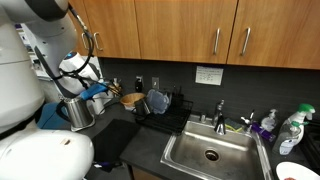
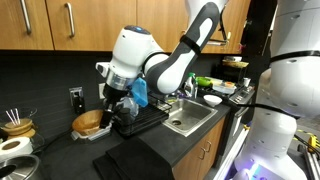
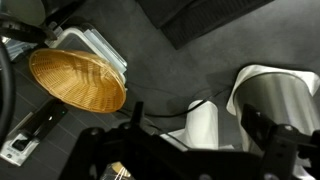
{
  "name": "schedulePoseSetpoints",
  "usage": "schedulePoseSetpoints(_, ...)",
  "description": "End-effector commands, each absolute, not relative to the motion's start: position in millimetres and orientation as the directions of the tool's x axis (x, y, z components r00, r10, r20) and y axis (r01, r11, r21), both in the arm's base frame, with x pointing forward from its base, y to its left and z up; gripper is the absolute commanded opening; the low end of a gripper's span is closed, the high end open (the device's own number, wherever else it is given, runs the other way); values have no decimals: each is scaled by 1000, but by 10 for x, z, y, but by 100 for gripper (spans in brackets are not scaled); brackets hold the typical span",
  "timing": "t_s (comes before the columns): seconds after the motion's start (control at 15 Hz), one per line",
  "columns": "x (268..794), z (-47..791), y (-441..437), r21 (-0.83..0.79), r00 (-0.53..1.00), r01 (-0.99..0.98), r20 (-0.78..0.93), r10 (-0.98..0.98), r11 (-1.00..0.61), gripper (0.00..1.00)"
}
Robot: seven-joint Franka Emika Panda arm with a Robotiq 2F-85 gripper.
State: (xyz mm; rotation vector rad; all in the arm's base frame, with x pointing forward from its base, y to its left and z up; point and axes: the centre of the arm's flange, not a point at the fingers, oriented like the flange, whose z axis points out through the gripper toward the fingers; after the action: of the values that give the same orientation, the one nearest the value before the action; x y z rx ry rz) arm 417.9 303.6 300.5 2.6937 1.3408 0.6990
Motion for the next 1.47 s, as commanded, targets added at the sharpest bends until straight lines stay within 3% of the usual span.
schedulePoseSetpoints(0.0, 4277, 2873, 2804, 158, 553, 709, 480, 680, -688, 100)
schedulePoseSetpoints(0.33, 4137, 2748, 2788, 129, 584, 706, 451, 675, -696, 100)
schedulePoseSetpoints(0.8, 3820, 2625, 2862, 101, 703, 671, 228, 674, -734, 100)
schedulePoseSetpoints(1.4, 4236, 2504, 2741, 81, 692, 680, 257, 675, -729, 100)
